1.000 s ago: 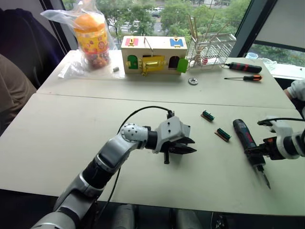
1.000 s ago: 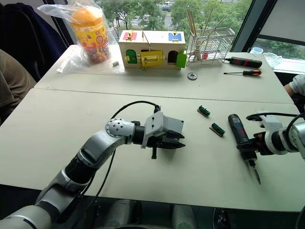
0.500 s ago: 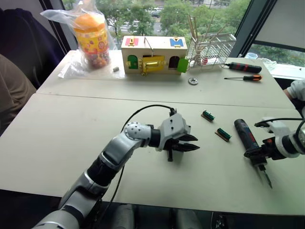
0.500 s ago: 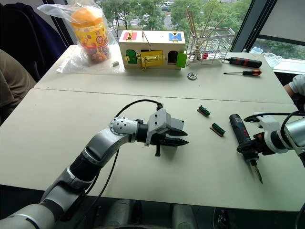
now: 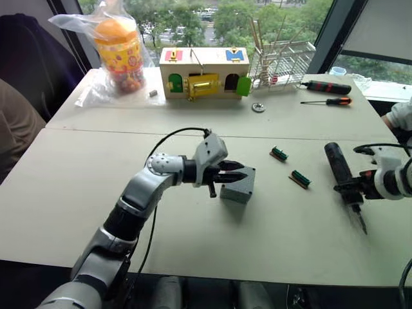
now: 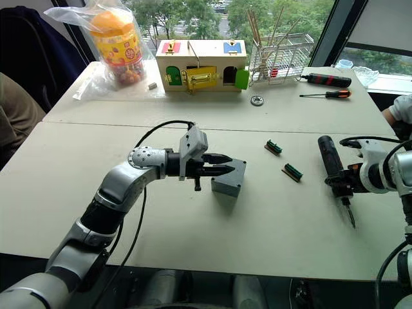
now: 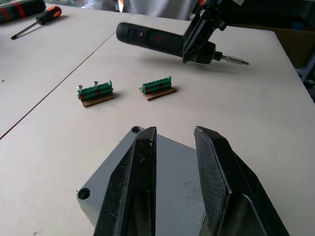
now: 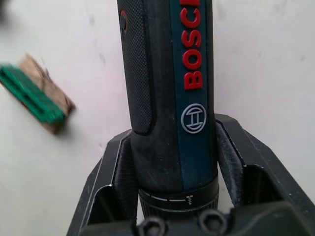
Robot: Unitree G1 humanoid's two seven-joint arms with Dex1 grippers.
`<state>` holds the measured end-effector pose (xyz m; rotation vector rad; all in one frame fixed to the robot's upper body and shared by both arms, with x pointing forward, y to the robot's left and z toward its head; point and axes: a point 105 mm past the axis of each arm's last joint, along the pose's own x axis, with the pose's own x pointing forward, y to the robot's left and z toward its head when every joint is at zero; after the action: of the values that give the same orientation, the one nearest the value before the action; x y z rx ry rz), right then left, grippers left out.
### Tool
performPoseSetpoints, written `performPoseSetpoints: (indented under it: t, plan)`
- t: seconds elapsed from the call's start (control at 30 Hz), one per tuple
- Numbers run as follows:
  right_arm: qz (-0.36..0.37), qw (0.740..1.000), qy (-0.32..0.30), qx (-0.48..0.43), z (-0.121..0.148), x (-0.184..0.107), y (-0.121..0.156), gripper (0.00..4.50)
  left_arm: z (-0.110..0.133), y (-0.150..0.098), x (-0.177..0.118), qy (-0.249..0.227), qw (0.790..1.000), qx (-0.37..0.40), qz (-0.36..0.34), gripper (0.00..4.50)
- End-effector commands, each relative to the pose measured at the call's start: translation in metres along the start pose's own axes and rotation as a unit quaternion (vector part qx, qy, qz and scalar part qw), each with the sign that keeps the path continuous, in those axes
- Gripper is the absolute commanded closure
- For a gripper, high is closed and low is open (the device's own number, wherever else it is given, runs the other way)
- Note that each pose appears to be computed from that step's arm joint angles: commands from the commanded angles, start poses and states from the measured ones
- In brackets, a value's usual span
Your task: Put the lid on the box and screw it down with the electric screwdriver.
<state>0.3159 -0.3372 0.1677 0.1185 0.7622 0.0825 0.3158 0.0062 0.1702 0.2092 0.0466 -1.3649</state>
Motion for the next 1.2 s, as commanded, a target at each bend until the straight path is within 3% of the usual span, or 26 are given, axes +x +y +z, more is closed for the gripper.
performPoseSetpoints:
  t: [0.03, 0.07, 0.1, 0.13, 0.37, 0.6, 0.87, 1.2]
  plan:
    - [0.059, 0.959, -0.277, 0.005, 0.078, -0.053, 0.039, 2.68, 0.013, 0.008, -0.007, -0.021, 1.0, -0.001, -0.01, 3.3]
    - [0.068, 0.934, -0.35, 0.016, 0.09, -0.064, 0.049, 2.68, 0.012, 0.01, -0.008, -0.018, 1.0, -0.004, -0.015, 3.3]
    - [0.067, 0.891, -0.449, 0.003, 0.103, -0.082, 0.061, 2.68, 0.01, 0.011, -0.008, -0.011, 1.0, -0.005, -0.021, 3.3]
    - [0.073, 0.874, -0.481, 0.003, 0.101, -0.086, 0.073, 2.68, 0.007, 0.011, -0.007, -0.002, 1.0, -0.004, -0.028, 3.3]
    - [0.177, 0.827, -0.534, 0.003, 0.068, -0.076, 0.146, 2.68, -0.004, 0.012, 0.002, 0.028, 0.999, 0.004, -0.037, 3.3]
    - [0.215, 0.826, -0.521, -0.018, 0.048, -0.058, 0.173, 2.68, -0.008, 0.01, 0.011, 0.034, 0.999, 0.012, -0.031, 3.3]
    - [0.245, 0.827, -0.504, -0.05, 0.036, -0.045, 0.197, 2.68, -0.037, 0.004, 0.013, 0.108, 0.992, 0.043, -0.045, 3.3]
    - [0.223, 0.834, -0.5, -0.062, 0.028, -0.031, 0.196, 2.68, -0.038, 0.001, 0.013, 0.102, 0.993, 0.024, -0.045, 3.3]
